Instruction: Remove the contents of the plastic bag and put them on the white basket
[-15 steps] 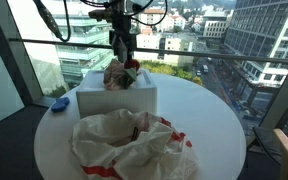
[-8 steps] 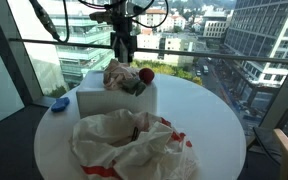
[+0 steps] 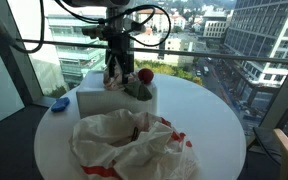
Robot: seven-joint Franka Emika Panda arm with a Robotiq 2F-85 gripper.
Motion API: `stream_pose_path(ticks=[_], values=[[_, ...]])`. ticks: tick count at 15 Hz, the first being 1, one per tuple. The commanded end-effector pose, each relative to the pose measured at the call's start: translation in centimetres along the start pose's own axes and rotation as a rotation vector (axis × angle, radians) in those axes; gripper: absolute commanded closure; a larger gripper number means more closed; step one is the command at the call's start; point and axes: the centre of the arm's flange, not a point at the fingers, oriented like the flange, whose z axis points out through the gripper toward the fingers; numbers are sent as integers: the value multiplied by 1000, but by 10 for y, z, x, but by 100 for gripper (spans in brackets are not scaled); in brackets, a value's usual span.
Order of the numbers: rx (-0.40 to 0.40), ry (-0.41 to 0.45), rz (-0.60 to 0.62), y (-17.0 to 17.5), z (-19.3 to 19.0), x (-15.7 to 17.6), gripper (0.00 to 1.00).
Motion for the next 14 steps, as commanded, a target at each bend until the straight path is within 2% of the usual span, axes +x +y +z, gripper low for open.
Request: stream_pose_path(ticks=[1,3,5,7,10,14], values=[[59,-3,66,62,37,-42,0],[124,-14,81,84,62,-45,0],[193,15,89,98,91,-41,0],[217,14,105,114,112,-41,0],[205,37,106,138,137,-42,0],[194,64,70,148,169,-31,0]])
